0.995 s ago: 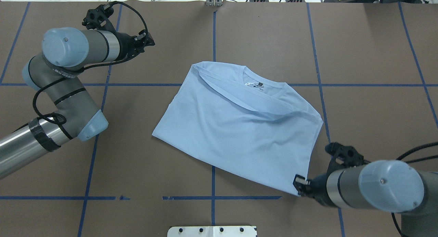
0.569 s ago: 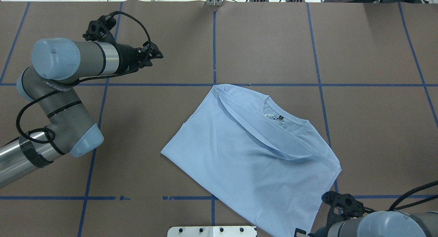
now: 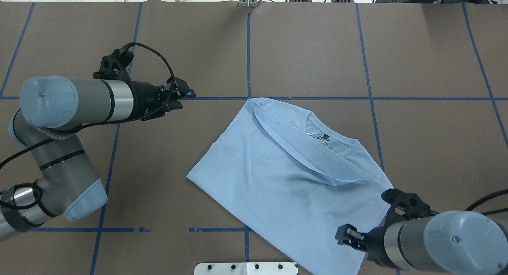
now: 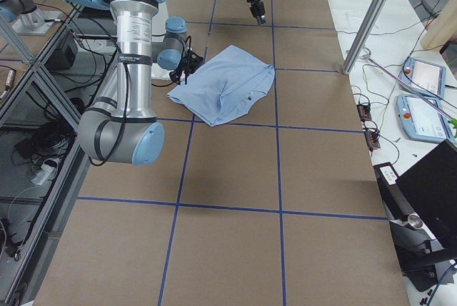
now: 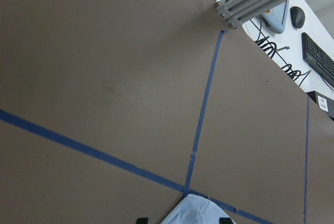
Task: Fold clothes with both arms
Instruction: 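Move both grippers to opposite sides of the folded shirt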
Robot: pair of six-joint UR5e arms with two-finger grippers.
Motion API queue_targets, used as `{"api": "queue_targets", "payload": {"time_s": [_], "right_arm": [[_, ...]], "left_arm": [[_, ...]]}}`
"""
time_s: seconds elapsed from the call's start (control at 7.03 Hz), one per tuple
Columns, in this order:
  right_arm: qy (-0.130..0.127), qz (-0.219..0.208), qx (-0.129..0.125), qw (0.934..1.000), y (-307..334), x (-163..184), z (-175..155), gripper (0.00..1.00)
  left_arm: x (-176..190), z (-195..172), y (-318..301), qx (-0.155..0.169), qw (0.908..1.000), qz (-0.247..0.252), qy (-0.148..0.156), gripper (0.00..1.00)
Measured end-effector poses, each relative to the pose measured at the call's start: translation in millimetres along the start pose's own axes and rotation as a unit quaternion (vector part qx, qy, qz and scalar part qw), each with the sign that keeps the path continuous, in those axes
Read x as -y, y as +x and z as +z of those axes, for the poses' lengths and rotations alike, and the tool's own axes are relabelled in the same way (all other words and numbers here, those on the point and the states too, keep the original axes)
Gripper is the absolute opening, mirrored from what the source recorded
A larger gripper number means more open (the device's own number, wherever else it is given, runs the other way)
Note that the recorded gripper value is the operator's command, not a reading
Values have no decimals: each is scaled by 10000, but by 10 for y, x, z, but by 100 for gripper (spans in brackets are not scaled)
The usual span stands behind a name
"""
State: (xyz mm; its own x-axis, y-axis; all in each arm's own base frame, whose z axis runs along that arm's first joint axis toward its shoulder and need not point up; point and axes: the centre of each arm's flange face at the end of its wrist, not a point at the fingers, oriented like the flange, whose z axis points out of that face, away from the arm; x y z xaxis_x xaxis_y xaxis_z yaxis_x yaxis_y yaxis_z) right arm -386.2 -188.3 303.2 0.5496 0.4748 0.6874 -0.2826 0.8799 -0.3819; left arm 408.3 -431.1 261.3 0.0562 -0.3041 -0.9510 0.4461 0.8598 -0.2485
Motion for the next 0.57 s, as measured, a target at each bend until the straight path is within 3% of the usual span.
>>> {"api": "queue_targets", "payload": {"time_s": [0.28, 0.57], "right_arm": [[667, -69, 403, 9969, -455, 752, -88, 100], [1218, -235, 437, 9913, -719, 1438, -89, 100]], "left_arm": [[-569, 62, -111, 580, 9969, -455, -263, 58], [-1179, 296, -192, 1371, 9894, -458, -163, 58]]}}
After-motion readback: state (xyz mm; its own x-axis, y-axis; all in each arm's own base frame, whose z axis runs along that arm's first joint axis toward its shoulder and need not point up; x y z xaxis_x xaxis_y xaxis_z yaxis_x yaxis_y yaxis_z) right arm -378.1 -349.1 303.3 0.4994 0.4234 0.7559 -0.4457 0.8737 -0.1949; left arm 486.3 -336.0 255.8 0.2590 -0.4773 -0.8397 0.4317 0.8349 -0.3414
